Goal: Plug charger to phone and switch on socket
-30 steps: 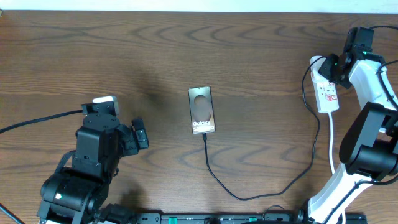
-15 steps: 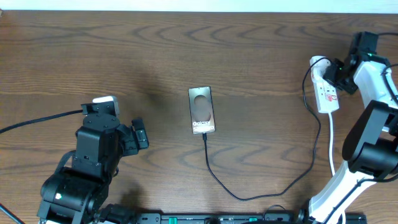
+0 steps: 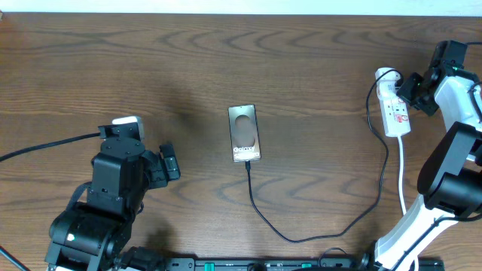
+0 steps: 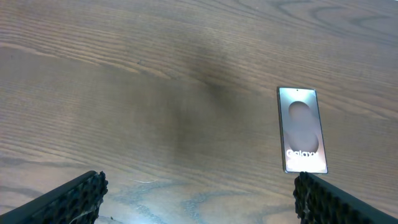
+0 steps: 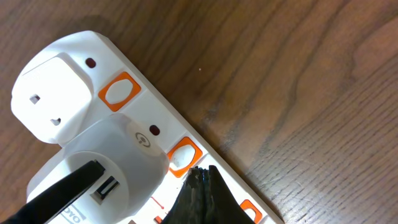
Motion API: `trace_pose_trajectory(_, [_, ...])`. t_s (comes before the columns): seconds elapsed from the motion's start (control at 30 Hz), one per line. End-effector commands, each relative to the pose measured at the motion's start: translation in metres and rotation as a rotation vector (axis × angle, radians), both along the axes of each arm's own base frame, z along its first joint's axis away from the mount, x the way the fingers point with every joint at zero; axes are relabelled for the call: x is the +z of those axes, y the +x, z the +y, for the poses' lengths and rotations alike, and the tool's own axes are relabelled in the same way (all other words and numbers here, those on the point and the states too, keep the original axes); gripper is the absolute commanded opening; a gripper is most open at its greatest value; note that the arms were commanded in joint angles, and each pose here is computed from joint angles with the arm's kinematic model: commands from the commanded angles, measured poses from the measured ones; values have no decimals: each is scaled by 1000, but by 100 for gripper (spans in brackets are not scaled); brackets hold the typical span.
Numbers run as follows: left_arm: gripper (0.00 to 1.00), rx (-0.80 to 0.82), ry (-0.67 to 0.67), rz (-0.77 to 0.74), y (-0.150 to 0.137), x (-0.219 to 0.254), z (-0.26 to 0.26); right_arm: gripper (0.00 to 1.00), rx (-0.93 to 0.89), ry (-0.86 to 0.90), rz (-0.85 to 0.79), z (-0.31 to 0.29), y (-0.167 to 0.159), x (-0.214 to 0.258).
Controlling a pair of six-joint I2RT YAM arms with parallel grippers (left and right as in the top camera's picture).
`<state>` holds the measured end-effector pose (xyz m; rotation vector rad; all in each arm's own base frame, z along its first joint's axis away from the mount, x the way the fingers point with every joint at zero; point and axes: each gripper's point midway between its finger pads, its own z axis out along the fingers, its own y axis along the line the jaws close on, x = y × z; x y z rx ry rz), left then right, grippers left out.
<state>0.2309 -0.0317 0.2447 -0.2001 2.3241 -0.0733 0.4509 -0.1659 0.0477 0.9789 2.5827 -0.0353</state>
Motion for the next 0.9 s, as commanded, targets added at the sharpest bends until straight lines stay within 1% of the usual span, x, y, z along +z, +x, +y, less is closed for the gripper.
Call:
trace_pose_trajectory(0.0, [98, 13, 17, 0, 0, -1, 4, 1, 24, 8, 1, 4, 2, -5])
trace_pose_trajectory(0.2, [98, 13, 17, 0, 0, -1, 4, 1, 52, 2, -14, 15, 11, -6])
trace_pose_trajectory(0.4, [98, 13, 16, 0, 0, -1, 4, 1, 75, -22, 64, 29, 10, -38])
trace_pose_trajectory(0.5, [98, 13, 17, 0, 0, -1, 4, 1, 83, -26, 80, 33, 9, -45])
trace_pose_trajectory(0.73, [98, 13, 16, 0, 0, -1, 4, 1, 86, -23, 65, 34, 12, -42])
trace_pose_trajectory(0.8, [98, 13, 16, 0, 0, -1, 4, 1, 84, -25, 59, 33, 11, -34])
trace_pose_trajectory(0.87, [98, 13, 17, 0, 0, -1, 4, 1, 86, -38, 28, 30, 13, -15])
